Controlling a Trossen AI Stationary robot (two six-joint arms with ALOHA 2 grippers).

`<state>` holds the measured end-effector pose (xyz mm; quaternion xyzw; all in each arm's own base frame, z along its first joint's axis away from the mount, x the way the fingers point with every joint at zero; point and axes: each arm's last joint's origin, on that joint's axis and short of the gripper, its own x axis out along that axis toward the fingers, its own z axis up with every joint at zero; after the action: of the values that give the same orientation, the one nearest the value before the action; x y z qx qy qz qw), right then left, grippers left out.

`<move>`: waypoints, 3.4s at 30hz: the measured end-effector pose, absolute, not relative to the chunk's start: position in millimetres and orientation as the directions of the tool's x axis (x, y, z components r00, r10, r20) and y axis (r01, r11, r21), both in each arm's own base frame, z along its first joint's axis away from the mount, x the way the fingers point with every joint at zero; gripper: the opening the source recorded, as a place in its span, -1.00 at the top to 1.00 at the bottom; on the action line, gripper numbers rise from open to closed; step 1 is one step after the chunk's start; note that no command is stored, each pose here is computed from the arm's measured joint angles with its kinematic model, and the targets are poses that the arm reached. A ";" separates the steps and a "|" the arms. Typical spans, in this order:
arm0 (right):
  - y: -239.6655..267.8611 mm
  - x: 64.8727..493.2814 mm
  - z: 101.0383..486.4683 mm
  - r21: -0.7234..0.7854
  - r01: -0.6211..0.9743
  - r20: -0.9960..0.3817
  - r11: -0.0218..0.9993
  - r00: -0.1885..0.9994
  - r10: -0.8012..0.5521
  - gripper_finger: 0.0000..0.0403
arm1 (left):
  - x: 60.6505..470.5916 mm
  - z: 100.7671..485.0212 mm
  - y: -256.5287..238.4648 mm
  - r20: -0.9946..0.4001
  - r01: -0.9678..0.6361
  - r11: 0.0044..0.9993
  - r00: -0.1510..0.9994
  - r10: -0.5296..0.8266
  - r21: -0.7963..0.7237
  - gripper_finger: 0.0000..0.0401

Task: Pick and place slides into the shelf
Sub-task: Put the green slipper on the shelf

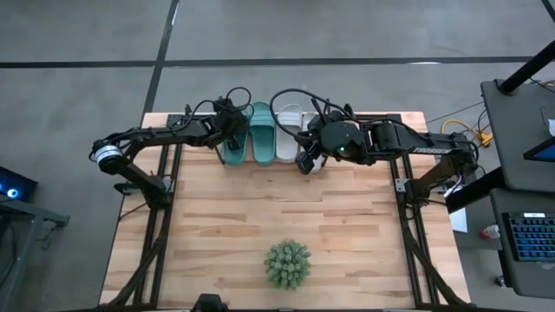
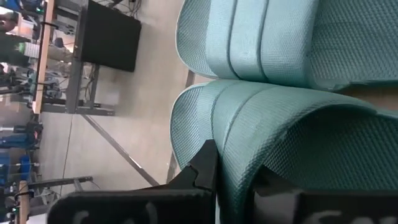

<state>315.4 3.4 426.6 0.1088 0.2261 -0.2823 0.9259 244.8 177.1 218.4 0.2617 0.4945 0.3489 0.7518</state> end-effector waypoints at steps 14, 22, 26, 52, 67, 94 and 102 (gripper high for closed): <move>4.1 315.9 426.2 0.111 0.565 -0.488 0.817 0.748 -0.451 0.69 | 249.7 196.5 179.9 -0.606 -0.226 0.650 0.237 0.759 0.726 1.00; 4.1 315.9 426.1 0.124 0.569 -0.489 0.813 0.748 -0.449 0.69 | 253.5 188.7 181.8 -0.606 -0.247 0.651 0.237 0.759 0.718 1.00; 4.1 315.8 426.1 0.129 0.572 -0.489 0.810 0.747 -0.449 0.69 | 254.3 190.0 182.4 -0.598 -0.255 0.646 0.244 0.763 0.720 1.00; 2.0 315.7 425.8 0.110 0.572 -0.491 0.813 0.742 -0.456 0.69 | 254.6 202.7 181.9 -0.582 -0.273 0.645 0.282 0.763 0.714 0.63; 2.0 315.5 425.5 0.101 0.570 -0.494 0.816 0.740 -0.456 0.69 | 251.1 203.2 177.4 -0.610 -0.248 0.672 0.287 0.739 0.698 0.62; 2.0 314.6 424.3 0.094 0.572 -0.505 0.815 0.733 -0.456 0.69 | 249.2 199.4 171.4 -0.684 -0.214 0.769 0.358 0.635 0.602 0.62; 2.0 314.7 424.4 0.092 0.571 -0.505 0.816 0.733 -0.456 0.69 | 247.7 204.6 170.1 -0.677 -0.218 0.769 0.371 0.635 0.601 0.62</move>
<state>314.7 2.0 424.4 0.1212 0.2371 -0.2780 0.9229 247.7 170.1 204.6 0.2114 0.4933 0.2665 0.8006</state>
